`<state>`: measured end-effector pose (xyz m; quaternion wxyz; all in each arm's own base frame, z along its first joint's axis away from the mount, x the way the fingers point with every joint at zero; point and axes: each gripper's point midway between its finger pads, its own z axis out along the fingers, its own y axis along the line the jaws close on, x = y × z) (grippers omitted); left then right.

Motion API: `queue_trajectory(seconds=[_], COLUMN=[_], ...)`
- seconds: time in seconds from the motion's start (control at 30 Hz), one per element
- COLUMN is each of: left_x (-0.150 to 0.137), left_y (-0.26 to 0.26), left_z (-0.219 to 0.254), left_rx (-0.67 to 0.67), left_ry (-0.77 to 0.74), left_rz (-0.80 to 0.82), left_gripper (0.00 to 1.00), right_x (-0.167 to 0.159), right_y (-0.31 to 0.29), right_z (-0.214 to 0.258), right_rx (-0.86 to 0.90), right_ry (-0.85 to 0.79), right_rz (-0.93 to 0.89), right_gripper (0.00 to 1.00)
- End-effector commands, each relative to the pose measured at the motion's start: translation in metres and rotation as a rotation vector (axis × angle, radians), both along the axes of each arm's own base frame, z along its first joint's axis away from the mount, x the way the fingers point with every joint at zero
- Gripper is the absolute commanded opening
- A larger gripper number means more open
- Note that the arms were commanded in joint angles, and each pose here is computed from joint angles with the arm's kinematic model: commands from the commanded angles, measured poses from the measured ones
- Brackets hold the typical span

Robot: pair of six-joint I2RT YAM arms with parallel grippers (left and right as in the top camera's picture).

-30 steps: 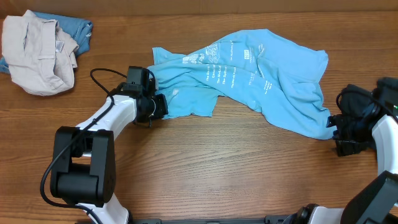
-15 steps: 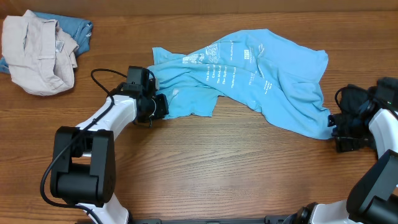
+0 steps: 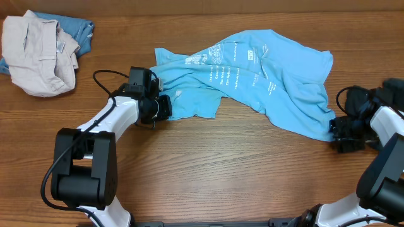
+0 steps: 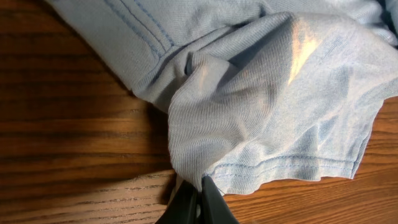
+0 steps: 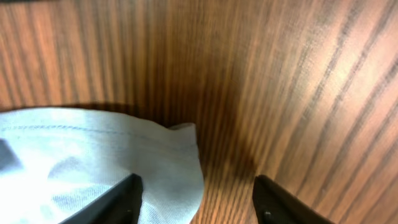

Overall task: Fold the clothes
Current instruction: 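Reach the right gripper to the T-shirt's right hem and grasp it, then pull the T-shirt apart with both grippers to spread it flat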

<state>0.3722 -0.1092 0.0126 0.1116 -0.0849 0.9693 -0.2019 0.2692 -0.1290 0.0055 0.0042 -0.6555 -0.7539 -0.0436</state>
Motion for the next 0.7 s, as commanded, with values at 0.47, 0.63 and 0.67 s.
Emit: queue_trajectory(seconds=[0.47,0.63,0.67], left_x=[-0.021,-0.044,-0.047], left_y=[-0.013,-0.023,-0.023], left_z=[-0.004,-0.001,-0.001], left_rx=[-0.077,-0.148,-0.147], left_ry=[0.083,0.168,0.184], left_rz=[-0.056,-0.093,-0.091], left_gripper=[0.04,0.04,0.04], right_x=[-0.005,-0.005,-0.006], right_y=[-0.002,-0.001,-0.001], right_z=[-0.006,-0.006,-0.006], right_rx=[-0.012,-0.011,-0.007], right_ry=[0.031,0.024,0.029], right_rz=[0.029,0.103,0.115], right_gripper=[0.04,0.04,0.04])
